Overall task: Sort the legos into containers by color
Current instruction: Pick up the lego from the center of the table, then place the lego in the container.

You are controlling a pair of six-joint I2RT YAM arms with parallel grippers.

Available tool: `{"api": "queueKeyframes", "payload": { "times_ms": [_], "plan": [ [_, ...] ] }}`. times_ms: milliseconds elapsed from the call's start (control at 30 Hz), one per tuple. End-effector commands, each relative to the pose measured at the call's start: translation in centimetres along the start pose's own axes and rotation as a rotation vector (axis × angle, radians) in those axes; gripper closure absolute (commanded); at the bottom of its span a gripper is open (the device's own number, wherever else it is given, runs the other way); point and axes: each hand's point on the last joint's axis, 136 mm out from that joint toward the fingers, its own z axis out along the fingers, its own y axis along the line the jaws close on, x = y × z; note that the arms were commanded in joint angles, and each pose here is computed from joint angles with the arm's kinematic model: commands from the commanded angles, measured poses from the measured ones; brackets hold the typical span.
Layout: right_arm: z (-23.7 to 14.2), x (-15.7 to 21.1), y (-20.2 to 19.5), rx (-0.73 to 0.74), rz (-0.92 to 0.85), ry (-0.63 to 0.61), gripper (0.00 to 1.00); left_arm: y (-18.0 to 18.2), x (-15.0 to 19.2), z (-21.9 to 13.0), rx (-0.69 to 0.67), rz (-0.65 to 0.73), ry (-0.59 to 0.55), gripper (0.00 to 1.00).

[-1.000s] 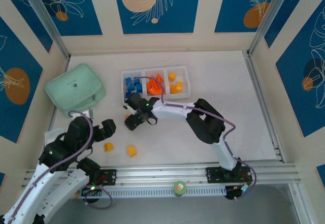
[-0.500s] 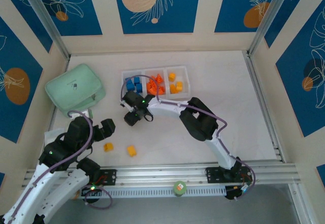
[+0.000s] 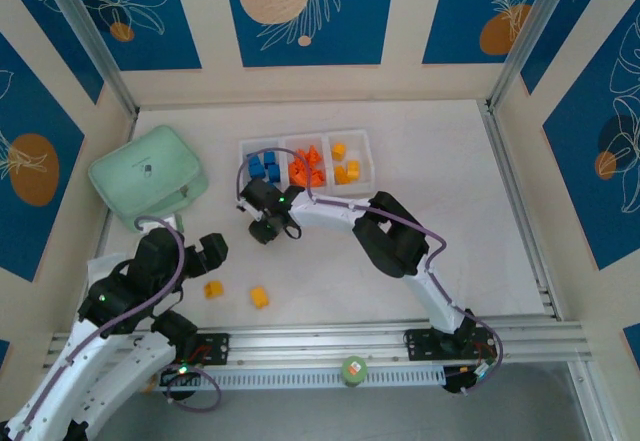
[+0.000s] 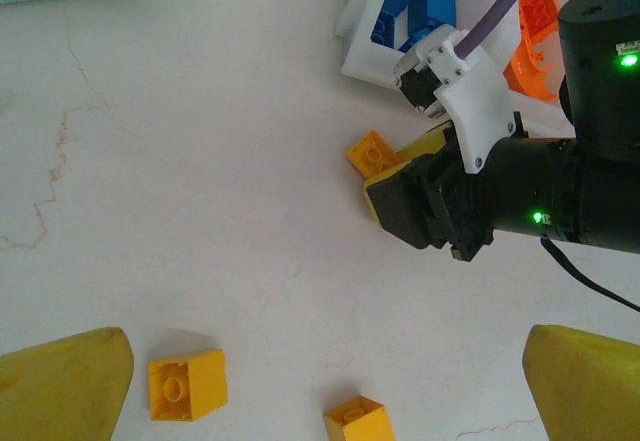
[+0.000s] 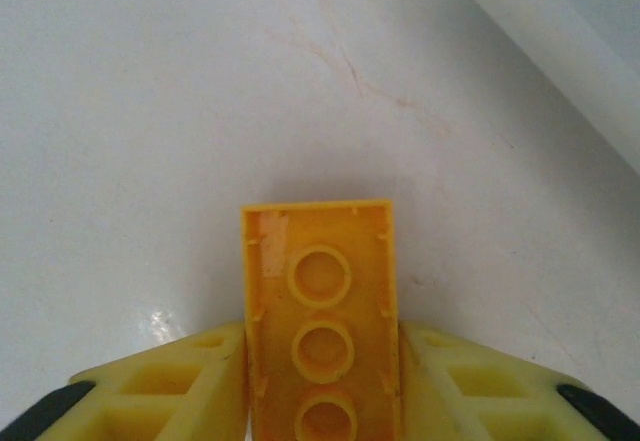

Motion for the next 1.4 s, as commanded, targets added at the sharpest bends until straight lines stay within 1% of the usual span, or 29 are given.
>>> {"api": "queueKeyframes", "payload": {
  "times_ms": [0, 200, 333, 433, 600, 700, 867, 1033, 1133, 1300, 1367],
  "plan": [
    [-0.5, 0.3, 1.3, -0.038, -0.007, 0.014, 0.63, 0.0, -0.4, 0.2, -0.002, -0.015, -0.014, 0.01],
    [-4.0, -0.1, 1.2, -0.048, 0.04, -0.032, 0.65, -0.7, -0.7, 0.4, 0.011, -0.012, -0.007, 0.01],
    [-7.0, 0.4, 0.1, -0.045, 0.114, -0.055, 0.67, -1.8, -1.0, 0.8, 0.036, -0.002, 0.006, 0.01],
    [-9.5, 0.8, -1.6, -0.041, 0.188, -0.085, 0.68, -2.5, -1.1, 1.5, 0.051, 0.004, 0.018, 0.01],
    [-13.0, 2.0, -6.3, 0.006, 0.332, -0.125, 0.69, -3.9, -1.3, 2.8, 0.079, 0.018, 0.039, 0.01],
    [-14.9, 2.7, -9.9, 0.063, 0.404, -0.157, 0.69, -4.9, -1.6, 3.5, 0.093, 0.03, 0.053, 0.01],
    [-17.2, 3.9, -17.7, 0.165, 0.569, -0.189, 0.69, -6.4, -1.9, 4.7, 0.121, 0.05, 0.074, 0.01],
    [-17.6, 5.0, -24.9, 0.299, 0.677, -0.19, 0.69, -7.3, -1.9, 5.9, 0.133, 0.056, 0.092, 0.01],
    [-16.6, 5.3, -27.9, 0.325, 0.733, -0.169, 0.69, -7.6, -2.0, 6.4, 0.131, 0.059, 0.1, 0.01],
    [-14.2, 4.4, -30.0, 0.335, 0.714, -0.147, 0.69, -7.7, -2.1, 6.9, 0.124, 0.062, 0.106, 0.01],
    [-13.5, 4.3, -30.6, 0.353, 0.703, -0.137, 0.66, -7.7, -2.1, 7.1, 0.122, 0.061, 0.106, 0.01]
  ]
}}
